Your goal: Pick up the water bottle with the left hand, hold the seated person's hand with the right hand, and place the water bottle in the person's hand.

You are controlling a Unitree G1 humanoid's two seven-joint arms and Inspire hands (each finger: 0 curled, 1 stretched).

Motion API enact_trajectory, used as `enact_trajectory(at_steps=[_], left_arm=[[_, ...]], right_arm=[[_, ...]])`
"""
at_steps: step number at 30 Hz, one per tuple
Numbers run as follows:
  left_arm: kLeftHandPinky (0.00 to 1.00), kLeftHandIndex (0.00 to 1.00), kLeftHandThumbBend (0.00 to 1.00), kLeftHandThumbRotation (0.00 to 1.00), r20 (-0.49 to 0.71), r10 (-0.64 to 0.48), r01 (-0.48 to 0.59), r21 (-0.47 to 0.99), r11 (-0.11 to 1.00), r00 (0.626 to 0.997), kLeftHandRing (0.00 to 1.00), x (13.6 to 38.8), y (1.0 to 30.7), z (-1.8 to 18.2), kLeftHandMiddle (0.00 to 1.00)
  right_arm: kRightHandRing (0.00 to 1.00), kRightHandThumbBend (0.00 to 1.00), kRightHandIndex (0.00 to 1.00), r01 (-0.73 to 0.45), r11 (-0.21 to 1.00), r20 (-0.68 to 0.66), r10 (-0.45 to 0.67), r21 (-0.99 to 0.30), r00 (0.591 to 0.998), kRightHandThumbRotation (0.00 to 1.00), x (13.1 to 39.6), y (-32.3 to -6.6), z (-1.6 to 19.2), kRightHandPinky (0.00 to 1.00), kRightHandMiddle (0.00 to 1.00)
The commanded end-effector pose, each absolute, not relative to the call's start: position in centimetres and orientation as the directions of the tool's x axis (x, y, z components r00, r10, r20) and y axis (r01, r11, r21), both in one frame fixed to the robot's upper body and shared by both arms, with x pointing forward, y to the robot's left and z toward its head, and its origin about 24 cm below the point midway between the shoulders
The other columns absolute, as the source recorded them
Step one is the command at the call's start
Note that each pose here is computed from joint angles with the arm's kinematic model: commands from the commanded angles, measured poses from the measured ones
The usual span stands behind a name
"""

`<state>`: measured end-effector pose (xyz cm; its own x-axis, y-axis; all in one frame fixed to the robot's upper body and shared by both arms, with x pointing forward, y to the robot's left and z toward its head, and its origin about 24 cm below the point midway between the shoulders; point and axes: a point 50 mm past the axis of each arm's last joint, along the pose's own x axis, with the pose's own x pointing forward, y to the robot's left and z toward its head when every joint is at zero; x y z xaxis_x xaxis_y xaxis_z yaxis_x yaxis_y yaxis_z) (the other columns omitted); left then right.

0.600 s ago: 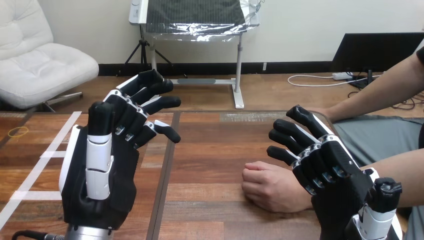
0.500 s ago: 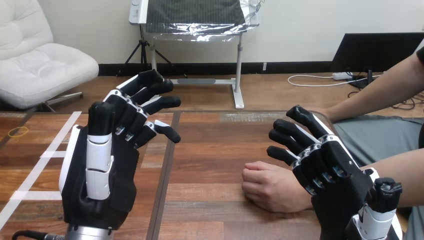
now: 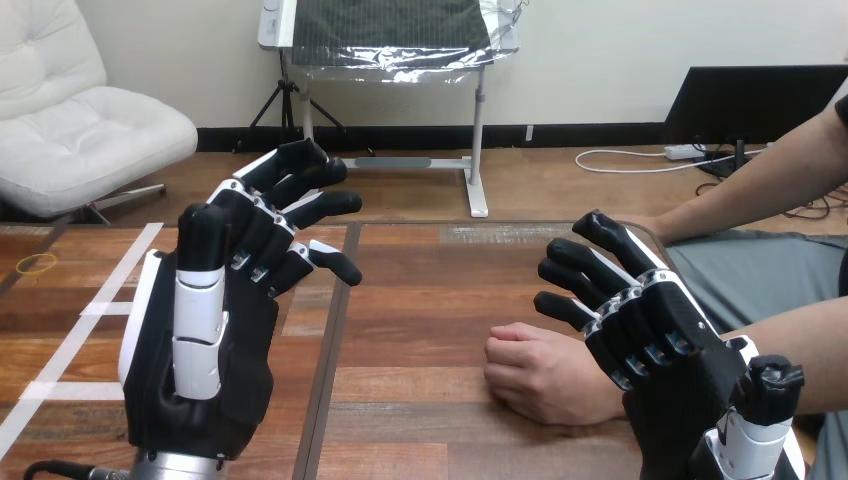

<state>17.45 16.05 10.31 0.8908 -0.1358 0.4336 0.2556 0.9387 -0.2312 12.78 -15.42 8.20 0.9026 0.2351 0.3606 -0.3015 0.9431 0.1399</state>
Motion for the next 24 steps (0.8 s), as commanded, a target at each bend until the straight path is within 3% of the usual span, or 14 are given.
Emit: enact_trajectory(at_steps=[1,6,11,16,24], left_arm=[[0.41,0.71,0.62,0.87,0.492,-0.121,0.262,-0.229,0.938,0.862,0.70,18.2,15.6,11.1,0.74],[0.43,0.73,0.67,0.89,0.497,-0.133,0.230,-0.138,0.963,0.857,0.74,18.3,15.9,11.3,0.76],[0.58,0.81,0.79,0.88,0.486,-0.157,0.203,-0.042,0.978,0.859,0.84,18.3,16.3,11.5,0.84],[0.89,0.94,0.92,0.84,0.484,-0.159,0.183,-0.001,0.983,0.861,0.96,18.3,16.6,11.6,0.95],[0.98,0.99,0.99,0.82,0.500,-0.139,0.139,0.036,0.990,0.855,0.99,18.4,17.1,11.9,0.99]], right_arm=[[0.86,0.91,0.88,-0.316,0.941,0.416,0.242,0.118,0.876,1.00,13.6,-15.5,9.1,0.81,0.85],[0.86,0.91,0.88,-0.315,0.942,0.416,0.242,0.116,0.877,1.00,13.6,-15.5,9.1,0.81,0.85],[0.86,0.90,0.88,-0.311,0.944,0.417,0.241,0.108,0.876,1.00,13.6,-15.5,9.1,0.81,0.85],[0.85,0.90,0.88,-0.313,0.943,0.417,0.243,0.108,0.876,1.00,13.7,-15.5,9.1,0.81,0.85],[0.86,0.90,0.88,-0.316,0.943,0.419,0.246,0.105,0.874,1.00,13.7,-15.5,9.1,0.81,0.85]])
